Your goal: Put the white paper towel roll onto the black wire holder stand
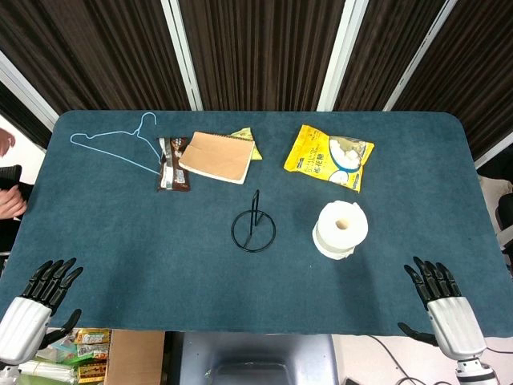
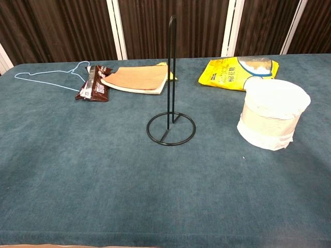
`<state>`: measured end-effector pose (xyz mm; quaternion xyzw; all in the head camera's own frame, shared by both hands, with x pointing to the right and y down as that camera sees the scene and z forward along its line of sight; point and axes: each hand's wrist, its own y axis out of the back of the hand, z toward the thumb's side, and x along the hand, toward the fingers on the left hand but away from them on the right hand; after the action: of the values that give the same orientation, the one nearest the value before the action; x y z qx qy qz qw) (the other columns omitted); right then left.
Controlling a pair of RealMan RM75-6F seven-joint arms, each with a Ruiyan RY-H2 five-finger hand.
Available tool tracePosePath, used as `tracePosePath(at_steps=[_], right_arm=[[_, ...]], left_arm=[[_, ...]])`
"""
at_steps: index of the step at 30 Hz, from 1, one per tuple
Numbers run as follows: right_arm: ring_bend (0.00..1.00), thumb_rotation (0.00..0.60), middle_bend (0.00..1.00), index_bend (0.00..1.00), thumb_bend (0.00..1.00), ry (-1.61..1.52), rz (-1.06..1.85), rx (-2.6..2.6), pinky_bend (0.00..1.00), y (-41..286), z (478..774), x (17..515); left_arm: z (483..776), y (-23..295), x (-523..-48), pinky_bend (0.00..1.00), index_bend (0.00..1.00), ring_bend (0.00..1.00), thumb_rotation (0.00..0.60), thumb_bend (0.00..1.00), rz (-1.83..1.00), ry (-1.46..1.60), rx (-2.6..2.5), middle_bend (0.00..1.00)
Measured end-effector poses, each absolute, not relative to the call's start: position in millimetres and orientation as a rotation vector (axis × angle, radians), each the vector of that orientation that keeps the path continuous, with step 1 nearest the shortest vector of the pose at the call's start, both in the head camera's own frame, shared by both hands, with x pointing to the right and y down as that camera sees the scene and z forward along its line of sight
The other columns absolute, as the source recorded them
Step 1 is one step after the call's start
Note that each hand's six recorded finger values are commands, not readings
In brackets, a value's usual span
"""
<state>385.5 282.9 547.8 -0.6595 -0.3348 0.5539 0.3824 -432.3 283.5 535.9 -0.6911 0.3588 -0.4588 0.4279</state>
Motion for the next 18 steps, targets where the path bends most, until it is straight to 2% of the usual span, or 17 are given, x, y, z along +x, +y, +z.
tracePosePath(at_steps=[10,14,18], right_arm=[[0.0,0.6,0.0,0.0,0.2,-0.868,1.295,-1.826,0.0,267,562,370],[0.0,0.6,0.0,0.0,0.17,-0.848,1.257,-1.903,0.0,243,578,359],[0.0,0.6,0.0,0.0,0.13,-0.815,1.256,-1.973,0.0,204,599,347]], left_arm=[[539,279,-434,0.09,0.0,0.0,0.6,0.41,-1.15,0.907,-1.741,0.01],[542,279,-433,0.09,0.0,0.0,0.6,0.41,-1.152,0.906,-1.747,0.01],[543,280,-437,0.09,0.0,0.0,0.6,0.41,-1.182,0.901,-1.731,0.01]])
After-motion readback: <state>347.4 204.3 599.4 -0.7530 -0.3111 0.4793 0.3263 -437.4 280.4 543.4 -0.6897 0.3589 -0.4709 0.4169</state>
